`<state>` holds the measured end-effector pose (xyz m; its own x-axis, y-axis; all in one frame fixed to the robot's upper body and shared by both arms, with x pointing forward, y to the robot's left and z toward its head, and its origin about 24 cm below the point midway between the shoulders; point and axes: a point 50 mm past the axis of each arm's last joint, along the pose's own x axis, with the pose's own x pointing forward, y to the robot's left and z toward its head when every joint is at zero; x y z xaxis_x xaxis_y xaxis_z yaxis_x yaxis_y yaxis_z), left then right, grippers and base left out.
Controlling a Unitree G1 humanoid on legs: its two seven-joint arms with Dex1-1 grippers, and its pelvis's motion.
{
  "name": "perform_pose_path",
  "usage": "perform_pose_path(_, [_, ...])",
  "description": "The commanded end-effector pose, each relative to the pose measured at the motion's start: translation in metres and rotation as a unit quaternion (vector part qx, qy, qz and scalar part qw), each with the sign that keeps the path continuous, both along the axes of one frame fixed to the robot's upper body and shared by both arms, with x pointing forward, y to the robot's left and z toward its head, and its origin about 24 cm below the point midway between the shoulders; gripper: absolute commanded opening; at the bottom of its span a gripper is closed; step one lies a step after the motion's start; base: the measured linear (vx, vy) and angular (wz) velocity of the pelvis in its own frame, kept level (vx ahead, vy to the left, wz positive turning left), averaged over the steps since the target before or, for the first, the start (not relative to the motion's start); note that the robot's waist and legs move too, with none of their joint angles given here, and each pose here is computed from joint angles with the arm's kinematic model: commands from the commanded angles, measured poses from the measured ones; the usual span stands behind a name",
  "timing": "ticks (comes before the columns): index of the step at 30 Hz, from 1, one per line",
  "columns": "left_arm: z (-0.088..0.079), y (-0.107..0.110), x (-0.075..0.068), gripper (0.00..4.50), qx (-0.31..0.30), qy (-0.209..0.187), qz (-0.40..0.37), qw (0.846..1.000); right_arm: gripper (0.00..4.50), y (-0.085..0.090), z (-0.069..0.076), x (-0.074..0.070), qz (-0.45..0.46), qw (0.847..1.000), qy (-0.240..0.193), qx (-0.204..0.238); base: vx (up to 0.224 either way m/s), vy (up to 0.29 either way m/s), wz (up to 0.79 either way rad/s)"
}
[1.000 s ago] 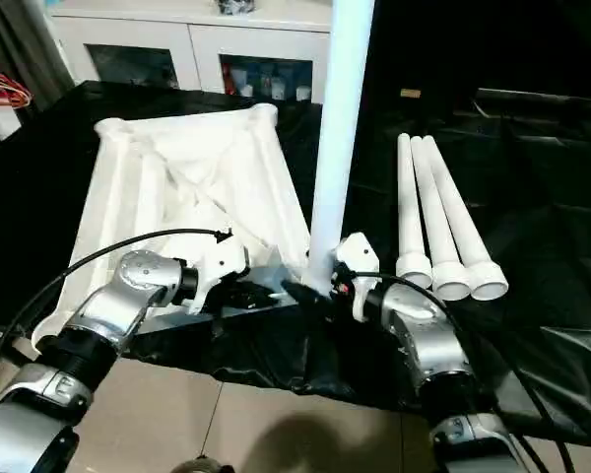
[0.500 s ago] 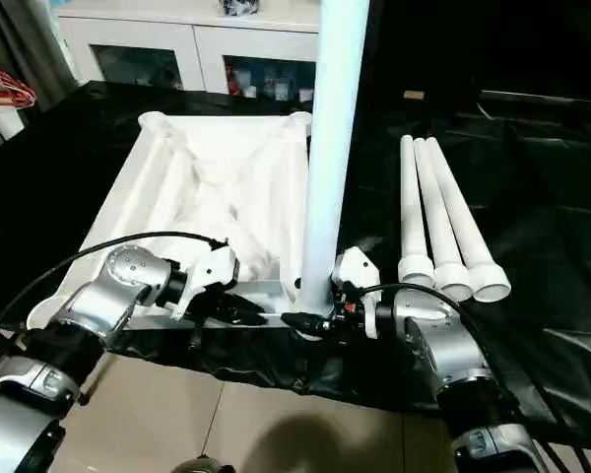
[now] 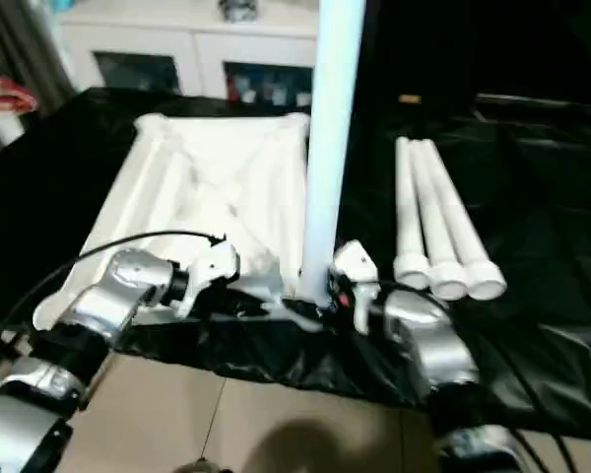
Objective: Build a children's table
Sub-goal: Rotate leg to tighten
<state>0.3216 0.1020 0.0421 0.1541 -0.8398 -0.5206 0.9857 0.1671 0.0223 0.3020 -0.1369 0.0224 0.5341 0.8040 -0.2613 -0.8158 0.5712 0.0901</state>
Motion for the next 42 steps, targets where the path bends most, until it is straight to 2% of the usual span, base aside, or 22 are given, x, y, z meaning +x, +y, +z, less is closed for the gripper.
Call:
perform_pose_path(1, [0.004, -0.028, 0.000, 0.00, -0.028, -0.014, 0.004, 0.999, 2.75, 0.023, -0.023, -0.007, -0.006, 0.999, 0.049, -0.008, 0.000, 0.000, 0.00])
perform_pose_path(3, [0.004, -0.038, 0.001, 0.00, -0.037, -0.022, 0.035, 0.998, 2.75, 0.029, -0.028, 0.000, -0.065, 0.996, 0.054, -0.010, 0.000, 0.000, 0.00])
perform_pose_path(6, [0.003, -0.046, 0.002, 0.00, -0.039, -0.027, 0.060, 0.997, 2.75, 0.036, -0.031, 0.003, -0.104, 0.993, 0.060, -0.013, 0.000, 0.000, 0.00])
perform_pose_path(9, [0.001, -0.055, 0.004, 0.00, -0.035, -0.039, 0.096, 0.994, 2.75, 0.042, -0.036, 0.010, -0.173, 0.983, 0.056, -0.037, 0.000, 0.000, 0.00])
perform_pose_path(13, [0.001, -0.065, 0.004, 0.00, -0.037, -0.046, 0.121, 0.991, 2.75, 0.052, -0.036, 0.015, -0.216, 0.974, 0.049, -0.036, 0.000, 0.000, 0.00])
perform_pose_path(14, [0.002, -0.067, 0.003, 0.00, -0.040, -0.048, 0.121, 0.991, 2.75, 0.055, -0.035, 0.015, -0.211, 0.976, 0.048, -0.031, 0.000, 0.000, 0.00])
perform_pose_path(15, [0.002, -0.067, 0.003, 0.00, -0.042, -0.049, 0.121, 0.991, 3.31, 0.057, -0.035, 0.015, -0.206, 0.977, 0.049, -0.028, 0.000, 0.000, 0.00])
perform_pose_path(19, [0.002, -0.063, 0.001, 0.00, -0.043, -0.045, 0.096, 0.993, 3.47, 0.058, -0.031, 0.015, -0.185, 0.982, 0.040, -0.016, 0.000, 0.000, 0.00])
perform_pose_path(20, [0.002, -0.061, 0.001, 0.00, -0.045, -0.044, 0.090, 0.994, 3.77, 0.057, -0.030, 0.016, -0.181, 0.983, 0.034, -0.019, 0.000, 0.000, 0.00])
perform_pose_path(22, [0.002, -0.057, -0.001, 0.00, -0.047, -0.041, 0.070, 0.996, 3.90, 0.054, -0.027, 0.016, -0.161, 0.987, 0.020, -0.019, 0.000, 0.000, 0.00])
perform_pose_path(24, [0.002, -0.054, -0.002, 0.00, -0.048, -0.040, 0.060, 0.996, 3.90, 0.052, -0.025, 0.015, -0.143, 0.990, 0.012, -0.016, 0.000, 0.000, 0.00])
perform_pose_path(26, [0.003, -0.046, -0.007, 0.00, -0.049, -0.024, 0.020, 0.998, 3.90, 0.044, -0.020, 0.009, -0.086, 0.996, -0.002, -0.009, 0.000, 0.000, 0.00])
perform_pose_path(31, [0.001, -0.030, -0.010, 0.00, -0.030, -0.012, -0.027, 0.999, 3.90, 0.032, -0.014, 0.000, -0.009, 1.000, -0.006, 0.010, 0.000, 0.000, 0.00])
perform_pose_path(35, [0.002, -0.019, -0.010, 0.00, -0.021, -0.002, -0.047, 0.999, 3.90, 0.022, -0.009, -0.008, 0.056, 0.998, -0.005, 0.009, 0.000, 0.000, 0.00])
perform_pose_path(41, [0.005, -0.004, -0.007, 0.00, -0.001, 0.013, -0.073, 0.997, 3.90, 0.011, -0.003, -0.024, 0.164, 0.986, 0.018, -0.001, 0.000, 0.000, 0.00])
perform_pose_path(42, [0.005, -0.003, -0.006, 0.00, 0.000, 0.015, -0.075, 0.997, 3.64, 0.010, -0.003, -0.026, 0.172, 0.985, 0.021, -0.002, 0.000, 0.000, 0.00])
